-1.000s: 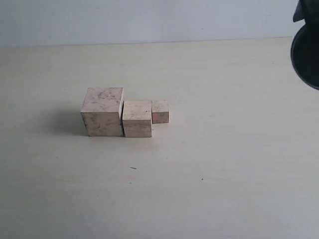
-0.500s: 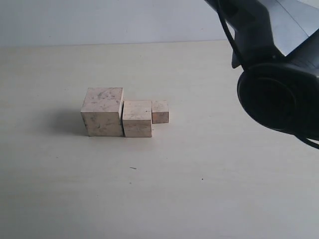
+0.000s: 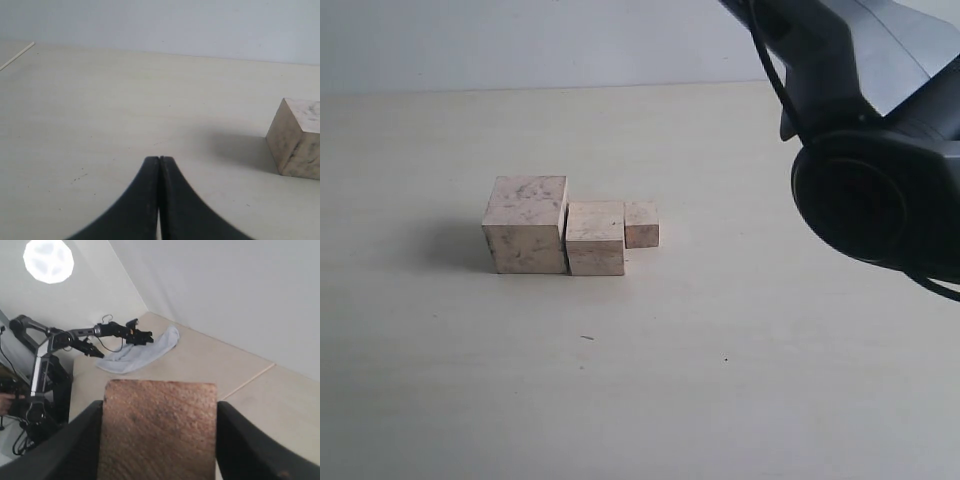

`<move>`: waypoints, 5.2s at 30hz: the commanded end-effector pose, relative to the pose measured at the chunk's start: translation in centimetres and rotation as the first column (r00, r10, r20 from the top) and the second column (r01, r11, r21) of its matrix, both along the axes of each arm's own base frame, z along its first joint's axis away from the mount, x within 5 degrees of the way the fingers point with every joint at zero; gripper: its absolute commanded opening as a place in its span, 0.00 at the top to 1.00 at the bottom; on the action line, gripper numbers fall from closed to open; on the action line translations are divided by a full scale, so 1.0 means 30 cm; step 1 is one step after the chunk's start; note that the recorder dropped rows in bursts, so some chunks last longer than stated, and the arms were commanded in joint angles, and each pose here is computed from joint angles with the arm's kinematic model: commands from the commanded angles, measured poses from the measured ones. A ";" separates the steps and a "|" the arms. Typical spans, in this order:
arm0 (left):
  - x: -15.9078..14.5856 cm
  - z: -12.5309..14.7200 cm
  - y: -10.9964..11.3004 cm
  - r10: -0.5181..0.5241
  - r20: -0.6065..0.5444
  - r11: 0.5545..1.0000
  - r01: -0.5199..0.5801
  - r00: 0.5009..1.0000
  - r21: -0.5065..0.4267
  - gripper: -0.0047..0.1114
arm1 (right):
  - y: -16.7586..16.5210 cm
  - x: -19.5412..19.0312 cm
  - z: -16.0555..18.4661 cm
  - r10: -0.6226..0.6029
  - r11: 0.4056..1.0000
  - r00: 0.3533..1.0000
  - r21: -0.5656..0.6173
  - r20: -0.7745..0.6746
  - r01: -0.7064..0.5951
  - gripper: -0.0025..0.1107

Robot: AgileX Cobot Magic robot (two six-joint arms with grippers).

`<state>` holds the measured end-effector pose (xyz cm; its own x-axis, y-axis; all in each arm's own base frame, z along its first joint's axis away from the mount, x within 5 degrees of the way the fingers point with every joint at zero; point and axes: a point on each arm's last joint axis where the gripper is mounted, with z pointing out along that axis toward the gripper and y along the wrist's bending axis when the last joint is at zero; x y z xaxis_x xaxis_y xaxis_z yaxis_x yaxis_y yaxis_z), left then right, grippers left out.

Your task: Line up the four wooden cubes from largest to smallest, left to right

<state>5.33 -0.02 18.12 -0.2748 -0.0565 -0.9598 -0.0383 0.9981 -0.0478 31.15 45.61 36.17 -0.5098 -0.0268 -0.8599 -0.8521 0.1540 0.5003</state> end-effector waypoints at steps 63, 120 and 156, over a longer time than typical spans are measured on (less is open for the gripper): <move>0.000 0.001 0.000 0.001 0.015 1.000 -0.001 1.000 0.000 0.96 | -0.737 -0.093 -0.265 0.252 0.623 0.958 -0.780 0.139 -0.051 0.98; 0.000 0.001 0.000 0.001 0.015 1.000 -0.001 1.000 0.000 0.96 | -0.652 0.109 -0.749 0.534 0.519 0.842 -0.815 0.076 -0.256 0.98; 0.000 0.001 0.000 0.001 0.015 1.000 -0.001 1.000 0.000 0.96 | -0.626 0.127 -0.759 0.558 0.578 0.806 -0.789 0.197 -0.208 0.98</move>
